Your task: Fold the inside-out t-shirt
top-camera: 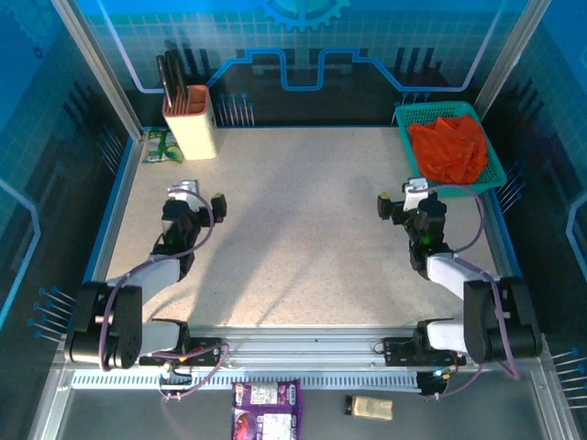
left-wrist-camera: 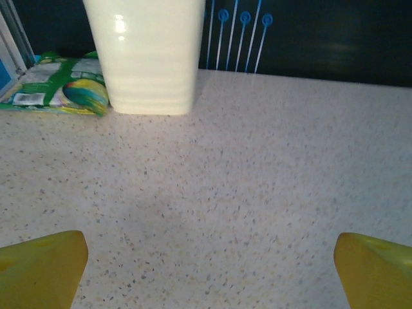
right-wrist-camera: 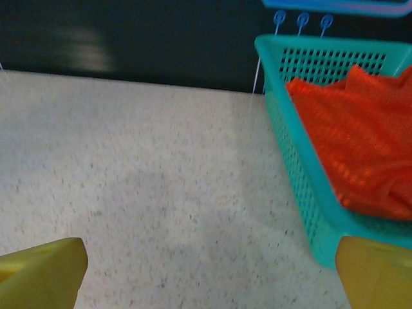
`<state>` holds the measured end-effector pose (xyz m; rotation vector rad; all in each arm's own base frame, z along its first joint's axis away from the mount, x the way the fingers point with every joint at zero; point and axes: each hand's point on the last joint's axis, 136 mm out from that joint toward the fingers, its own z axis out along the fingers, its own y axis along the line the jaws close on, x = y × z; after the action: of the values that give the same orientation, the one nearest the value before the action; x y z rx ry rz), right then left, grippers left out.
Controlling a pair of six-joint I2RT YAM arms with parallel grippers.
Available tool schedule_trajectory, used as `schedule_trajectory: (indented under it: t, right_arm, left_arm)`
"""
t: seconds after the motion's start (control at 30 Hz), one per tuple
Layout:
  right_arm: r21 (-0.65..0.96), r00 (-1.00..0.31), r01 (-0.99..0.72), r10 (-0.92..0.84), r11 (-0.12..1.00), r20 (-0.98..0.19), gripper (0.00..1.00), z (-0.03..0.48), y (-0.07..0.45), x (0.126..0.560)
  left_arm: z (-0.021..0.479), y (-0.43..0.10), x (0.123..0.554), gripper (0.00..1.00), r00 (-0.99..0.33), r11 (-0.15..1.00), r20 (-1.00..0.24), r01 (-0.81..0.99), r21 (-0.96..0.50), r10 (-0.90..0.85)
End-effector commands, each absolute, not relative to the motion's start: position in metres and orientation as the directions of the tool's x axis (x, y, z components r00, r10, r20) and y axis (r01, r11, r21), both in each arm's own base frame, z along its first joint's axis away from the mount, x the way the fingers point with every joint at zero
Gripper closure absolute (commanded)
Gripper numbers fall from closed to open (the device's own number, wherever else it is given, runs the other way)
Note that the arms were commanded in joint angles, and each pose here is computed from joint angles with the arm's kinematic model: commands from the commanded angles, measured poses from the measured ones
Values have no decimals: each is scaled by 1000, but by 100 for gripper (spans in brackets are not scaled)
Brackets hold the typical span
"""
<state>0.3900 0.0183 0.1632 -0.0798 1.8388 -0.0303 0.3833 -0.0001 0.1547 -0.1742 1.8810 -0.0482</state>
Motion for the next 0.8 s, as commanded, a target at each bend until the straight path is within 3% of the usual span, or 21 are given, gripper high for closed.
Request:
schedule_trajectory:
  t: [0.0,0.17,0.3,0.47,0.77]
  right_arm:
    - [-12,-316,-12,-15,1000,-949,0,181,20,391]
    - [23,-419,65,48,998,-906,2,202,7,405]
    - [81,-501,152,147,985,-853,9,212,-18,429]
    - [279,-571,257,378,925,-729,21,207,-53,461]
    - [248,-657,339,417,907,-628,29,177,-86,532]
  left_arm:
    - [151,0,373,1,-426,969,-873,-163,-185,-238]
    - [171,-12,366,1,-519,941,-785,-180,-286,-338]
    - [183,-30,357,1,-599,916,-703,-148,-373,-384]
    - [191,-52,346,1,-670,884,-627,-98,-456,-398]
    - [189,-69,341,1,-720,850,-564,-68,-522,-404]
